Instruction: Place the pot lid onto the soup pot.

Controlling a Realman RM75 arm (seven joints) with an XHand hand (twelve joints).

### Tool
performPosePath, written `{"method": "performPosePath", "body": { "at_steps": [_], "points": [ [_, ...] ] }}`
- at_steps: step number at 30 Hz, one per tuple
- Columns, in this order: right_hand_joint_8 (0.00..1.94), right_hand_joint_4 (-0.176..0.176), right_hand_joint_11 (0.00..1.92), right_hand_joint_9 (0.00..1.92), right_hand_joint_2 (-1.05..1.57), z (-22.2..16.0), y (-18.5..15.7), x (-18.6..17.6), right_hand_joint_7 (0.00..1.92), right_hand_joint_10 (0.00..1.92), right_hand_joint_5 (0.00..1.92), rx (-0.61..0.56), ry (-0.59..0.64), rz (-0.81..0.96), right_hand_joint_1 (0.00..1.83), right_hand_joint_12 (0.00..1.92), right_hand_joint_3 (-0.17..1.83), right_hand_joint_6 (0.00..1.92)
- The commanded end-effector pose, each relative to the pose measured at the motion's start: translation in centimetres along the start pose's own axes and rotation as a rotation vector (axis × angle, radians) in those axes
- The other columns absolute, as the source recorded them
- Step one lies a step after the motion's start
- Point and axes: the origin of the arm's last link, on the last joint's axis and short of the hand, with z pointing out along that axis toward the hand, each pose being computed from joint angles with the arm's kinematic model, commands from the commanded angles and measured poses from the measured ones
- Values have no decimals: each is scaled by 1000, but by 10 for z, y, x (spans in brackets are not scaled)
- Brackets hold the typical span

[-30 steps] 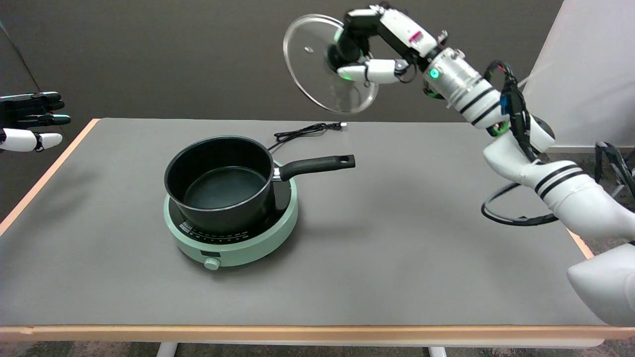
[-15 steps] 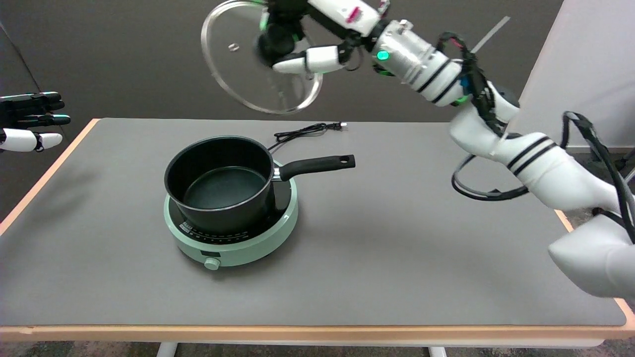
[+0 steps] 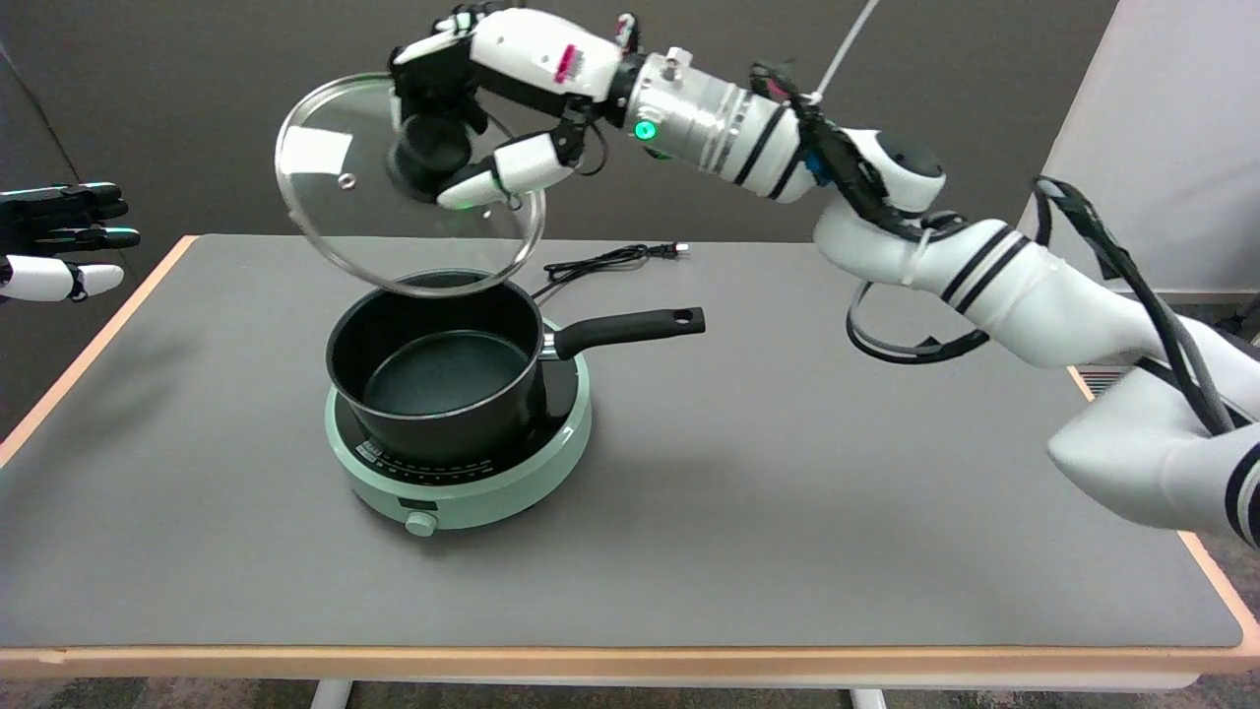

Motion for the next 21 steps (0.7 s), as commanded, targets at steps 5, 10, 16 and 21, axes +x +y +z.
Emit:
{"method": "performPosePath", "body": {
  "at_steps": [5,10,16,21],
  "points": [
    [1285,-116,377,846,1147,44,-22,-18,922,1640,709,81,-165,-42,1213,1921,116,1250],
    [1280,-116,382,851,1143,38,-15,-19,925,1635,712,49,-164,-33,1213,1921,120,1248],
    [1275,-115,411,846,1130,37,-10,-19,932,1624,722,34,-168,-40,1217,1921,137,1237],
    [1272,-113,405,855,1135,38,-12,-16,930,1625,725,57,-167,-42,1214,1915,126,1233]
  ]
}}
